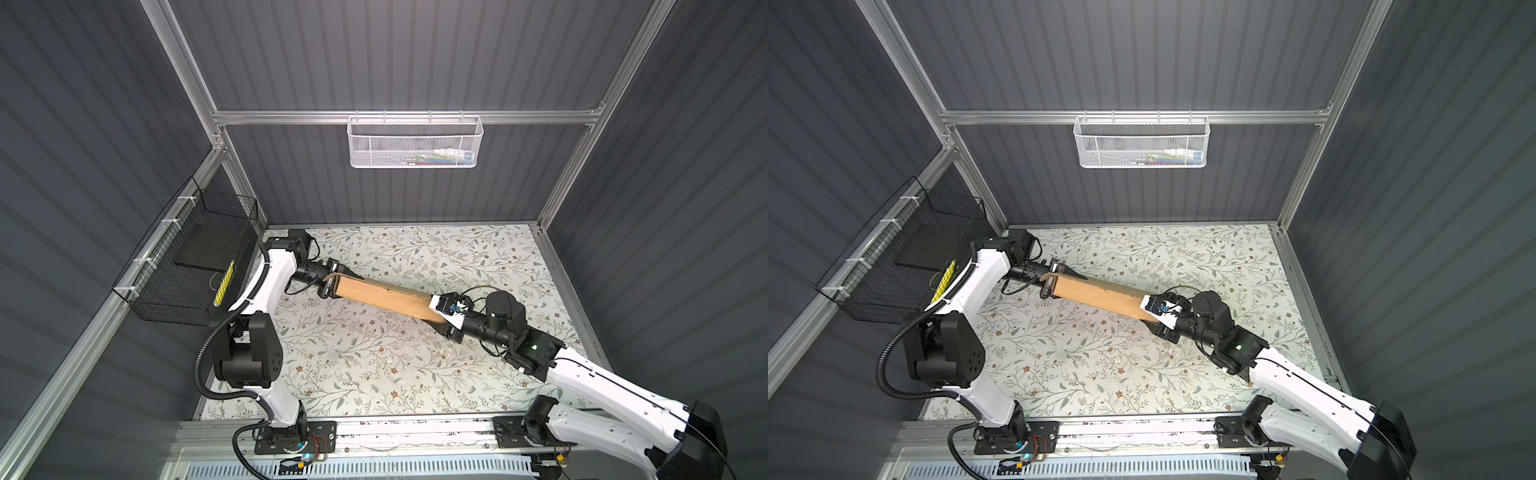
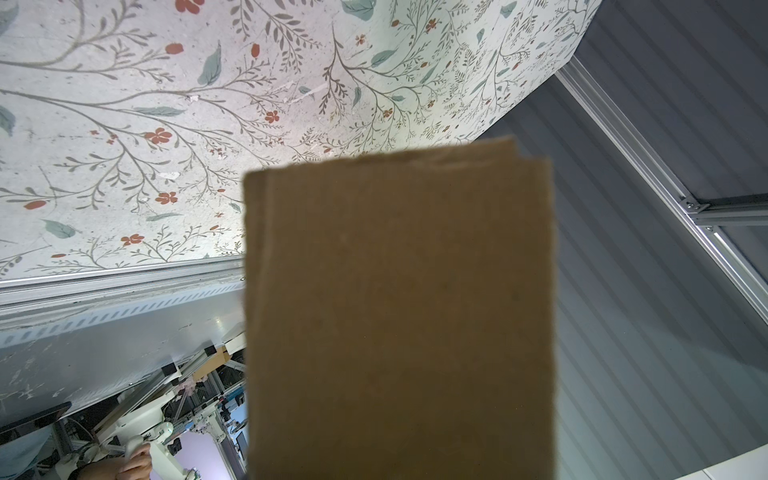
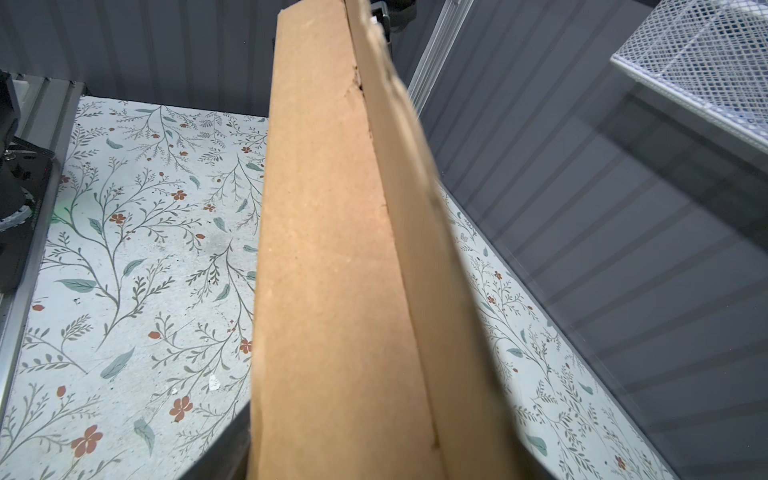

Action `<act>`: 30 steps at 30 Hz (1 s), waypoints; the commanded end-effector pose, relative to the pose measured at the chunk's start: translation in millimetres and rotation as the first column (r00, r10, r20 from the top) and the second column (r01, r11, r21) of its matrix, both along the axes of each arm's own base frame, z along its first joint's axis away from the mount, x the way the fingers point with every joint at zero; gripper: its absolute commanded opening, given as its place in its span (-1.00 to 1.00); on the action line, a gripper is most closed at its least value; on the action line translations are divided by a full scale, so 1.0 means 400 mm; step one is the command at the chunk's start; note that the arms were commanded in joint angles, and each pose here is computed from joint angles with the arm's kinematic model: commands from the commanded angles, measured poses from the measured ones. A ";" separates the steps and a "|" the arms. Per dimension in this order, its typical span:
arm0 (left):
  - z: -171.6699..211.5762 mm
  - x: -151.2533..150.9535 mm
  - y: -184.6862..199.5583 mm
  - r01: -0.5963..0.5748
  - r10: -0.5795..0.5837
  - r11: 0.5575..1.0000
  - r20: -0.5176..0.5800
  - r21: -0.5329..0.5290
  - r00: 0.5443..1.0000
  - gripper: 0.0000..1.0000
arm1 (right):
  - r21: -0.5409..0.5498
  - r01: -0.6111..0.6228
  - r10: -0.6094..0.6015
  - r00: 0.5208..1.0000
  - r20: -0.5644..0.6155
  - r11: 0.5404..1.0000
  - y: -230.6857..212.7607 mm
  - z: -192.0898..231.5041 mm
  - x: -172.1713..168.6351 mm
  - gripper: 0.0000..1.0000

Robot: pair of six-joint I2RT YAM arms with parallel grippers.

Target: Fold the paper box

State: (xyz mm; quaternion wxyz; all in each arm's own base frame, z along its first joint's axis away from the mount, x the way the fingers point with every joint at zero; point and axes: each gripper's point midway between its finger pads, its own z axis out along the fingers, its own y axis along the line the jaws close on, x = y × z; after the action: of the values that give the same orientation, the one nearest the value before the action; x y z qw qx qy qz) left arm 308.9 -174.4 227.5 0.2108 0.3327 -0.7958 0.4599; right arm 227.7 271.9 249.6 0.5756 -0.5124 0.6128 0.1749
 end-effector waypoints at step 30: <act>-0.012 0.056 0.044 0.050 -0.052 0.998 0.072 0.036 0.996 0.10 | 0.040 0.124 -0.124 0.992 0.022 0.992 -0.049 0.005 0.021 0.01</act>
State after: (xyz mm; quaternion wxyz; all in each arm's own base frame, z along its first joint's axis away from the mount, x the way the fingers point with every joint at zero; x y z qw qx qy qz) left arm 317.9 -173.9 223.0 0.2265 0.3104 -0.8035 0.4547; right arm 224.0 266.3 245.3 0.5863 -0.5087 0.6090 0.1634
